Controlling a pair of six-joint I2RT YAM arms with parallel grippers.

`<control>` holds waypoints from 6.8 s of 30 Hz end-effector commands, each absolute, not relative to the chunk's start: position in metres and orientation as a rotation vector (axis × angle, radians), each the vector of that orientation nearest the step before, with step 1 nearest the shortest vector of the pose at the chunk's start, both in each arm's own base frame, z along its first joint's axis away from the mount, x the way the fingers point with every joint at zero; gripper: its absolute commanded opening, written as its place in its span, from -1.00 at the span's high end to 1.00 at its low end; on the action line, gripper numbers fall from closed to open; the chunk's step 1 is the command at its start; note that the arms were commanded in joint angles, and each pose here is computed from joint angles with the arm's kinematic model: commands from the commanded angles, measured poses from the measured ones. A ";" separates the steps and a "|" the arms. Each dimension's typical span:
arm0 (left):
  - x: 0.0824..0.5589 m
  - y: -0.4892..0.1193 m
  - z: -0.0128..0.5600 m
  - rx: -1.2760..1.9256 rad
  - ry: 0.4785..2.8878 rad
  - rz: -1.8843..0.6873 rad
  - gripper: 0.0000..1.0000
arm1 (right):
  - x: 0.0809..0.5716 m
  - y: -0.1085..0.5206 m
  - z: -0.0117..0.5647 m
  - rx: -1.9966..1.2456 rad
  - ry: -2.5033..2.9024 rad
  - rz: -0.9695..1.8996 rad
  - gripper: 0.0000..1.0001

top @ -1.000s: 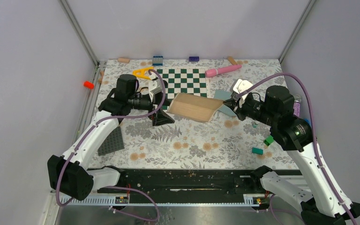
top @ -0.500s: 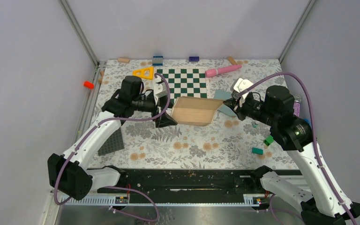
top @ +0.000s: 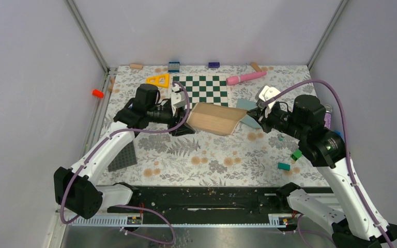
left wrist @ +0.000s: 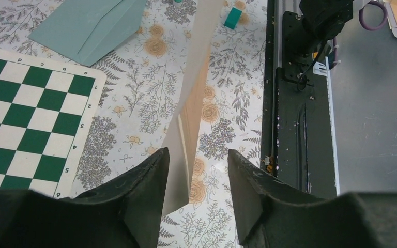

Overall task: Place the letter into the envelope and seal it
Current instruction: Pick up the letter from the center of the board, then fold the letter.

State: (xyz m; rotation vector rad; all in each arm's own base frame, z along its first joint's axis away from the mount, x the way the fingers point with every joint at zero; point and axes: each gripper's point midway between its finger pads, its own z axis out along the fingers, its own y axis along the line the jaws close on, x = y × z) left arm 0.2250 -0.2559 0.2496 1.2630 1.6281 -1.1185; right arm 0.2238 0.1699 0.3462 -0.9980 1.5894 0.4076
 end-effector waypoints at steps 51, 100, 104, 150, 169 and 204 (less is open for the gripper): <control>0.184 -0.260 0.255 1.536 1.441 -0.936 1.00 | 0.209 0.229 0.320 -1.134 1.547 0.817 -0.85; 0.137 -0.251 0.222 1.699 1.458 -1.020 1.00 | 0.154 0.272 0.230 -1.426 1.646 1.423 -0.37; 0.136 -0.251 0.221 1.700 1.461 -1.029 1.00 | 0.152 0.272 0.221 -1.463 1.657 1.393 -0.20; 0.195 -0.220 0.241 1.461 1.545 -0.785 -0.48 | 0.134 0.264 0.222 -1.634 1.615 1.245 1.00; 0.179 -0.222 0.316 1.399 1.390 -1.015 -0.98 | 0.148 0.263 0.208 -1.622 1.672 1.165 1.00; 0.174 -0.262 0.266 1.537 1.523 -1.099 1.00 | 0.161 0.270 0.215 -1.549 1.666 1.123 -0.50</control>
